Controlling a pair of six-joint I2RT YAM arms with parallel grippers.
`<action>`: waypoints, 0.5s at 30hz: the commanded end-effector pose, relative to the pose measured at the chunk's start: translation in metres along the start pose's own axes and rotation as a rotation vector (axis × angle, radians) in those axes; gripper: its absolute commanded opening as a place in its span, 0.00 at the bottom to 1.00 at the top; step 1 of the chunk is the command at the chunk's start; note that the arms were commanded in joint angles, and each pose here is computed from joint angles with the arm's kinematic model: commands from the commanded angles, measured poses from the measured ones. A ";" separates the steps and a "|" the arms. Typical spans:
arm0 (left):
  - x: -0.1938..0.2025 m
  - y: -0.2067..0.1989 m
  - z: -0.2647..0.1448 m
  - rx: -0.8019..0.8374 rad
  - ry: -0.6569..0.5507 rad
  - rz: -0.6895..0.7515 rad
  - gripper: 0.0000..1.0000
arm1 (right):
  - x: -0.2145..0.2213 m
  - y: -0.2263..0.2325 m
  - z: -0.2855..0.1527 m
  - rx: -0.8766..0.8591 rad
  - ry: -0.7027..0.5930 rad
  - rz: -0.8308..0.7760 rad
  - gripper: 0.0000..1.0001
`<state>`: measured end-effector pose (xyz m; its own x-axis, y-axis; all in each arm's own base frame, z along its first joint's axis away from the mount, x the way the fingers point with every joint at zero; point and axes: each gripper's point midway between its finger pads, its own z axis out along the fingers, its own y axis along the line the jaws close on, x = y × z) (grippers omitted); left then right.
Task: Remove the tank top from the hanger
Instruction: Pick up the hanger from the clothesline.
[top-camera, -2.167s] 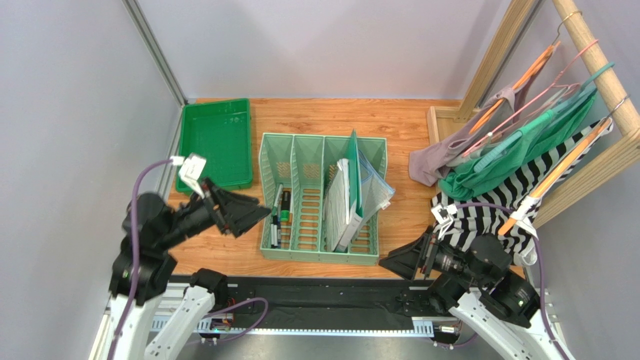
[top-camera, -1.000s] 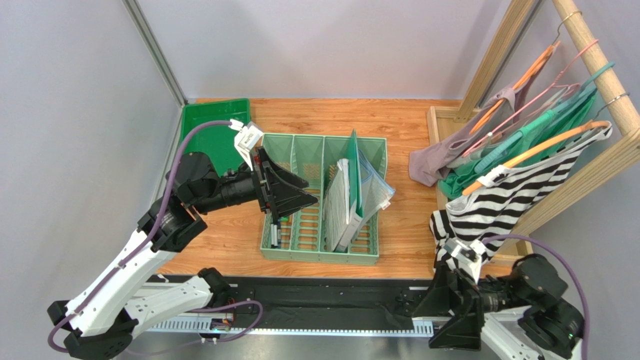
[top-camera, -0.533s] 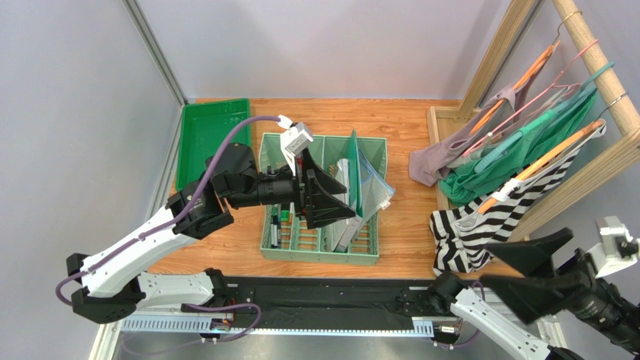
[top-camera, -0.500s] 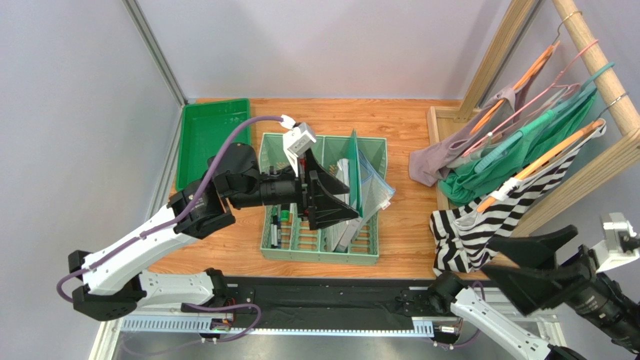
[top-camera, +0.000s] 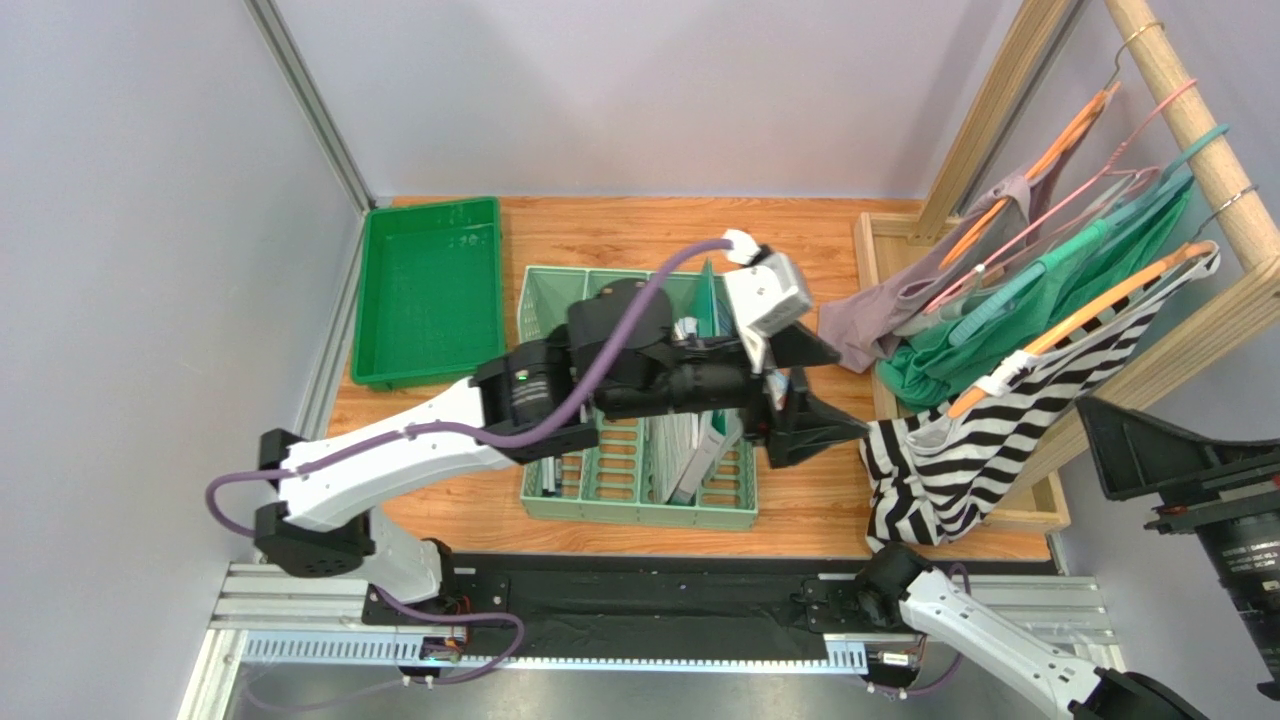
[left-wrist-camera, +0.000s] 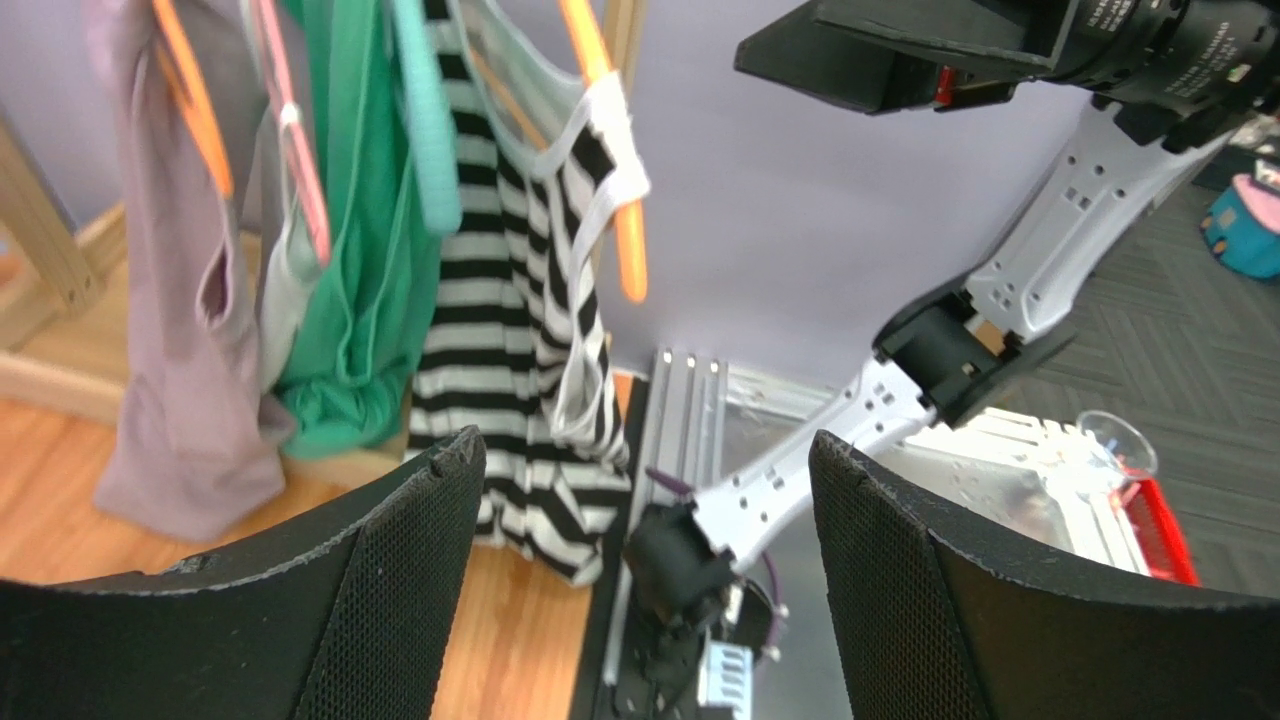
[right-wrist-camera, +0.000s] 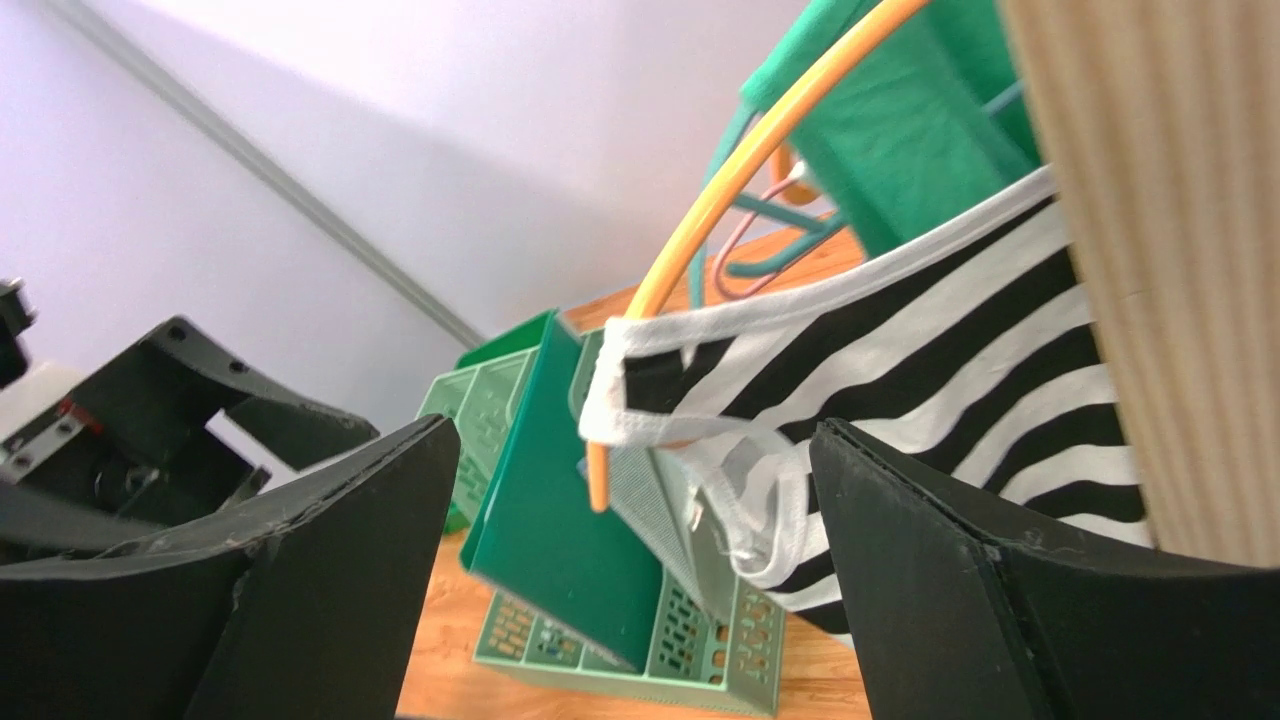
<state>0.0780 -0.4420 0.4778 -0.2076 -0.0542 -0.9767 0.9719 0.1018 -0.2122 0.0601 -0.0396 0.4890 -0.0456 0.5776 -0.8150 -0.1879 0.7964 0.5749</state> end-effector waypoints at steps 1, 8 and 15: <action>-0.032 -0.012 0.032 0.016 -0.103 0.158 0.85 | 0.009 -0.034 0.010 0.222 0.057 -0.134 0.95; -0.030 0.003 0.087 -0.044 -0.107 0.242 0.89 | -0.002 -0.036 0.021 0.318 0.048 -0.169 0.96; -0.044 -0.004 0.115 -0.010 -0.171 0.203 0.82 | 0.000 -0.039 0.023 0.343 0.048 -0.184 0.97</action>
<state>0.0996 -0.5560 0.4864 -0.0085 -0.0908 -0.9958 0.9886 0.1490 -0.0220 0.0969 -0.0500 0.5197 0.0429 0.5644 -0.8244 0.0004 0.8251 0.5649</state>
